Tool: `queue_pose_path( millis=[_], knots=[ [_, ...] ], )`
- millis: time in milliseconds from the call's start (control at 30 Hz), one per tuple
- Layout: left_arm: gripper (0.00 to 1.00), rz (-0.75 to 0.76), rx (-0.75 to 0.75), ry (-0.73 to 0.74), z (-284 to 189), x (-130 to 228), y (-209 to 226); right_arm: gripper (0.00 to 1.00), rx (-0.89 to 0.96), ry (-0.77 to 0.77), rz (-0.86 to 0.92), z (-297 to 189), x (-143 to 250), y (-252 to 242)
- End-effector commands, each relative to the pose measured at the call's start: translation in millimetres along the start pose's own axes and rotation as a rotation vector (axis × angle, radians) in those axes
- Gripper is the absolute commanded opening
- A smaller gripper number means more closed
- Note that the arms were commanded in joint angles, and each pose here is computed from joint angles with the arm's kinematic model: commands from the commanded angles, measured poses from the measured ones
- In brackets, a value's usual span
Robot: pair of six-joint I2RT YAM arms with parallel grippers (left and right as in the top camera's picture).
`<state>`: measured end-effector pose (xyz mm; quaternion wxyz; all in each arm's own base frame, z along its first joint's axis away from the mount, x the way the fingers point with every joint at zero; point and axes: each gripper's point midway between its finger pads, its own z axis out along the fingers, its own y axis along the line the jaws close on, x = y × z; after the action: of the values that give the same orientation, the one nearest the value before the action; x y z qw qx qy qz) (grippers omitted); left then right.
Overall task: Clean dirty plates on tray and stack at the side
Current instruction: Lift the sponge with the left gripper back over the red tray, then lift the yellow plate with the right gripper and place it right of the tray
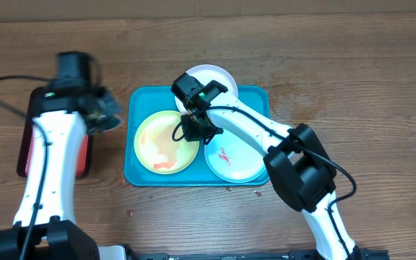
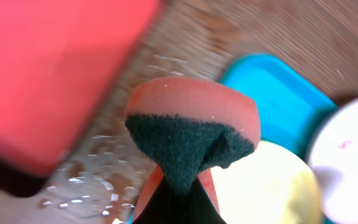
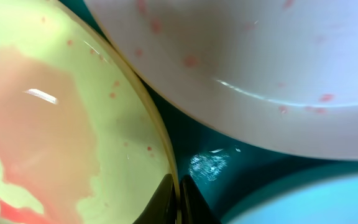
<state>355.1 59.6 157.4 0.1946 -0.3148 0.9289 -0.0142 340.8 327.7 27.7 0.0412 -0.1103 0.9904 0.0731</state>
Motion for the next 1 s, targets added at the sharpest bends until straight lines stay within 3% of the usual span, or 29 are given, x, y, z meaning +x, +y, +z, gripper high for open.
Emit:
queue_pose_path(
  millis=[0, 367, 533, 733, 967],
  knots=[
    [0.04, -0.091, -0.039, 0.027, 3, -8, 35, 0.04, 0.105, -0.223, -0.054, -59, -26, 4],
    [0.05, -0.226, -0.123, 0.052, 2, -17, 105, 0.04, 0.397, -0.492, -0.201, -118, -37, 5],
    [0.04, -0.241, -0.128, 0.049, 1, -18, 110, 0.04, 0.548, -0.569, -0.315, -146, -40, 0],
    [0.04, -0.242, -0.128, 0.048, 1, -19, 110, 0.04, 0.735, -0.731, -0.296, -192, -44, -5],
    [0.04, -0.241, -0.128, 0.049, 1, -18, 110, 0.04, 0.856, -0.815, -0.419, -220, -38, 19]
  ],
)
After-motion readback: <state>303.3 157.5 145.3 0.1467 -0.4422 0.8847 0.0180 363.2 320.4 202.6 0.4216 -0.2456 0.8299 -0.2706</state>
